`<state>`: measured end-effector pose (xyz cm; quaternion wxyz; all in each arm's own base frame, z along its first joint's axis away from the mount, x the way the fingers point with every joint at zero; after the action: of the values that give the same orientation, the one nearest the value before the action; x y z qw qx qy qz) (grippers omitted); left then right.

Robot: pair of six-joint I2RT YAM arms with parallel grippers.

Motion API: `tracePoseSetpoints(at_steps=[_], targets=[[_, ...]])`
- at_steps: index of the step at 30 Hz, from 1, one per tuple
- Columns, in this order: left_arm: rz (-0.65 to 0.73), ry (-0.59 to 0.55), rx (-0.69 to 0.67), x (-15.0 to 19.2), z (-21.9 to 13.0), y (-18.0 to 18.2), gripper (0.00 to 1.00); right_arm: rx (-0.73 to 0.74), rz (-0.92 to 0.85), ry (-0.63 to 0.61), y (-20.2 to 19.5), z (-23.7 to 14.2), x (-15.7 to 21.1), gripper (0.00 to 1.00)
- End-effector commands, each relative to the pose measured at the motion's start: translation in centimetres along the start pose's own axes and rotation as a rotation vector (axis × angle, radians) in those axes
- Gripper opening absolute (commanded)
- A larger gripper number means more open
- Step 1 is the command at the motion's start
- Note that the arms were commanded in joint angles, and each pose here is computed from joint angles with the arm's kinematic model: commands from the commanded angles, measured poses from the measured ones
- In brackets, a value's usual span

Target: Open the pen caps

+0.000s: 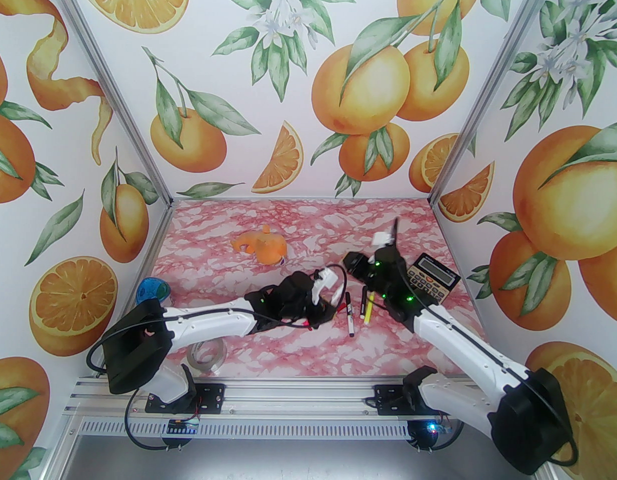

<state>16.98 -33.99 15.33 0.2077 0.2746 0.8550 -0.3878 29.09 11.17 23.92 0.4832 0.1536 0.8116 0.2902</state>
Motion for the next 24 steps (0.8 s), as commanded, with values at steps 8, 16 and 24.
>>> tracePoseSetpoints(at_steps=[8,16,24], targets=[[-0.087,-0.041,0.12,0.1,-2.9,0.6,0.0,-0.029,-0.127,-0.076,0.5,0.7,-1.2,0.09],[-0.163,-0.182,0.088,-0.7,-5.6,2.1,0.0,0.072,-0.254,0.148,-1.4,3.2,2.1,0.09],[-0.217,-0.312,0.081,-1.4,-8.5,3.5,0.0,0.12,-0.362,0.351,-2.0,6.5,6.1,0.12]])
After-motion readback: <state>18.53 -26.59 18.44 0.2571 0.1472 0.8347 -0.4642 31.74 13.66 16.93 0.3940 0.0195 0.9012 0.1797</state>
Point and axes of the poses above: each hand's point on the last joint's axis, 136 mm out from that joint toward the fingers, its own z axis out along the fingers, its own y axis along the line the jaws close on, x = y × z, the point moved 7 cm from there along -z, back along the fingers, and after that the axes turned 9 degrees about -z, right-handed, at the moved point
